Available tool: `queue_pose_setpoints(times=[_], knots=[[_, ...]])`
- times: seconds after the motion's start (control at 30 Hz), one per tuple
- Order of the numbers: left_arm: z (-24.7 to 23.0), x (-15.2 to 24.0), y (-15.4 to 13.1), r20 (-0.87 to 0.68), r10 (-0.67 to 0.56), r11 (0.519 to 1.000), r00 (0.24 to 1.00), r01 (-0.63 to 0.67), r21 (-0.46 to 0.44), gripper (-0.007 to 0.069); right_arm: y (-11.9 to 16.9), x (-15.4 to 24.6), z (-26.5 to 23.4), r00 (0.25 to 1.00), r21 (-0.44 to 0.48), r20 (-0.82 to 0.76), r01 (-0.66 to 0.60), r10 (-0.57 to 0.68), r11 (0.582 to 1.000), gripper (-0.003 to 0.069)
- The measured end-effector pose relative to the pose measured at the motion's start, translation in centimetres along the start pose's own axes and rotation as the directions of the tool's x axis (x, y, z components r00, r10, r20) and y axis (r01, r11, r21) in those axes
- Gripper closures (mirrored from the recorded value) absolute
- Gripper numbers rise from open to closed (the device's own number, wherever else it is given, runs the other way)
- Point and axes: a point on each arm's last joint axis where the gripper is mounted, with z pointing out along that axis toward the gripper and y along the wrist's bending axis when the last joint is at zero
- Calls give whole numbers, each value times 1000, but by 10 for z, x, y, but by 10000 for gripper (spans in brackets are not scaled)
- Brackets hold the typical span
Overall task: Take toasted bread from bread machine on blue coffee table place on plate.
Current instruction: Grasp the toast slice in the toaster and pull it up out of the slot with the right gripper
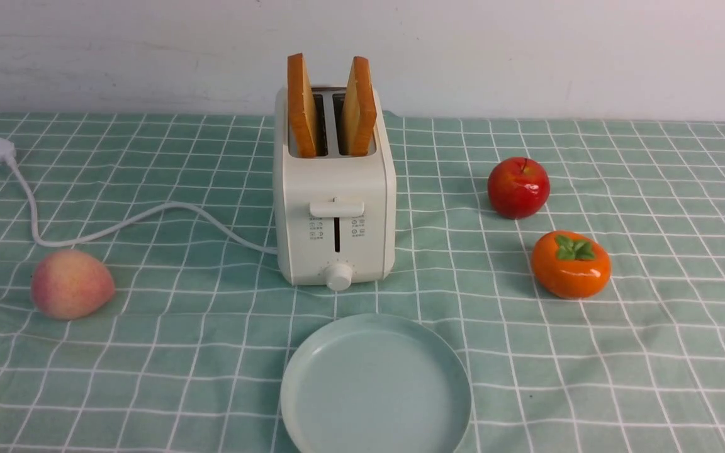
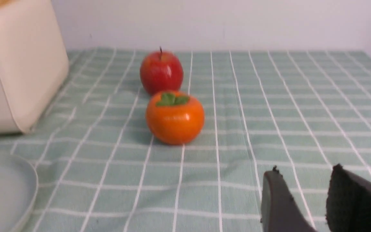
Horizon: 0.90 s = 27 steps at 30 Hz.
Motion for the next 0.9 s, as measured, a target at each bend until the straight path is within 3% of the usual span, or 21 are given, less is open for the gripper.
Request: queue_pose_setpoints(times=[0.23, 0.33, 0.47, 0.6, 0.77, 0.9], knots=[[0, -1, 0, 10, -16, 1000, 1000, 16, 4, 427, 0, -5, 0, 998, -4, 60, 0, 0, 1000, 419], [0, -6, -2, 60, -144, 989, 988, 142, 33, 427, 1, -9, 0, 995, -7, 99, -1, 1, 1000, 419], [-3, -22, -6, 213, -334, 941, 918, 310, 139, 426, 1, -23, -3, 965, -35, 251, -73, 79, 997, 419], [-9, -39, -9, 340, -412, 907, 845, 343, 246, 426, 2, -40, -8, 898, -87, 410, -137, 161, 987, 419], [-23, -89, -30, 425, -401, 903, 812, 272, 331, 418, 0, -95, -9, 823, -158, 462, -289, 329, 944, 419], [-11, -140, -53, 358, -346, 926, 867, 256, 277, 415, 0, -162, 5, 803, -189, 406, -394, 436, 900, 419]])
